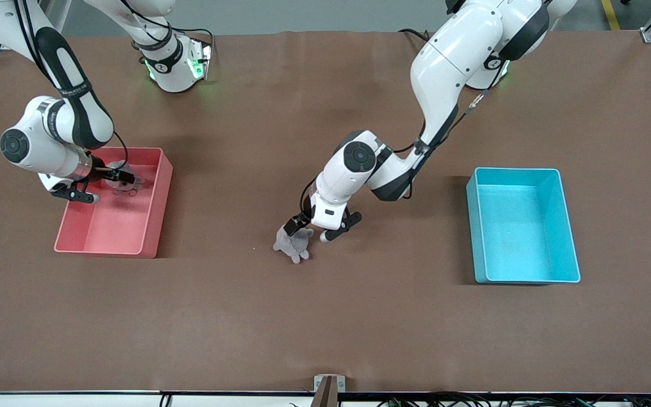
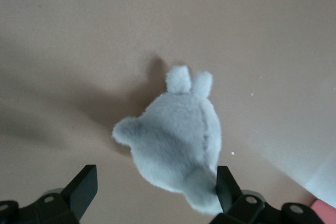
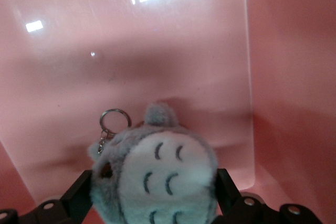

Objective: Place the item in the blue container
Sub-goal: 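Grasp the grey plush with the left gripper while the right gripper lifts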

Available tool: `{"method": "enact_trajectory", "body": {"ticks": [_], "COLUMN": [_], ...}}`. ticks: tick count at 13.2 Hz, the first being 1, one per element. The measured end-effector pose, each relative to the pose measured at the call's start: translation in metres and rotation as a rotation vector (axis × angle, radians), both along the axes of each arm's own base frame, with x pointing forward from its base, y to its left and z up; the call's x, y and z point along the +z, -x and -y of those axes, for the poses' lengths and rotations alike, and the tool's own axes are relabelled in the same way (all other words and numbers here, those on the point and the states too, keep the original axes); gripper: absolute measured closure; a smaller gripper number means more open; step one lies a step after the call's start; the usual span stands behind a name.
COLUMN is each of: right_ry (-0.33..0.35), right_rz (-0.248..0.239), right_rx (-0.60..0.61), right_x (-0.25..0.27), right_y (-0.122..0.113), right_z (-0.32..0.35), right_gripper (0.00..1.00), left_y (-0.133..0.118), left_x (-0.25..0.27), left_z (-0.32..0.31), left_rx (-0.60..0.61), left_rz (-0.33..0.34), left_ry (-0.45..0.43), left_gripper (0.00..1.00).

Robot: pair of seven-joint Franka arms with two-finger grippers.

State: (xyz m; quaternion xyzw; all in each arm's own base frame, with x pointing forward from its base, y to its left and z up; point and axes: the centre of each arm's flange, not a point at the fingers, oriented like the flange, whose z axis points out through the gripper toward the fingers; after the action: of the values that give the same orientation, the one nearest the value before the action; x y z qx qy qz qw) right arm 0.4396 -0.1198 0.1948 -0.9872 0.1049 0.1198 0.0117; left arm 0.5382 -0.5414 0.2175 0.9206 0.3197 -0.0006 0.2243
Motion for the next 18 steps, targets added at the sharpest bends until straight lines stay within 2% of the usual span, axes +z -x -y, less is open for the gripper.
{"method": "enact_trajectory", "body": {"ticks": [2, 6, 8, 12, 14, 16, 18], "right_ry": [-0.002, -0.006, -0.016, -0.006, 0.031, 0.066, 0.04], "right_rz": [-0.01, -0.021, -0.053, -0.11, -0.088, -0.045, -0.008], "right_rx": [0.001, 0.003, 0.01, -0.016, -0.077, -0.185, -0.296], "right_x": [-0.004, 0.0, 0.015, 0.112, 0.167, 0.198, 0.218], "right_y": [0.002, -0.002, -0.015, -0.076, -0.105, -0.123, -0.128], "right_z": [-0.001, -0.001, -0.003, -0.027, -0.07, -0.144, -0.231], "right_gripper": [0.04, 0.48, 0.67, 0.67, 0.67, 0.67, 0.72], "left_y": [-0.004, -0.017, -0.022, -0.018, -0.015, -0.007, -0.002], "left_x": [-0.01, -0.013, -0.009, -0.015, -0.019, -0.029, -0.036], "left_z": [0.001, -0.002, -0.002, 0.002, 0.006, 0.012, 0.017], "left_rx": [0.012, 0.067, 0.095, 0.104, 0.099, 0.087, 0.079], "left_rz": [-0.004, -0.006, -0.009, -0.021, -0.027, -0.036, -0.041], "left_ry": [0.0, 0.016, 0.03, 0.032, 0.031, 0.026, 0.023], "left_gripper": [0.0, 0.0, 0.0, 0.0, 0.0, 0.0, 0.0]}}
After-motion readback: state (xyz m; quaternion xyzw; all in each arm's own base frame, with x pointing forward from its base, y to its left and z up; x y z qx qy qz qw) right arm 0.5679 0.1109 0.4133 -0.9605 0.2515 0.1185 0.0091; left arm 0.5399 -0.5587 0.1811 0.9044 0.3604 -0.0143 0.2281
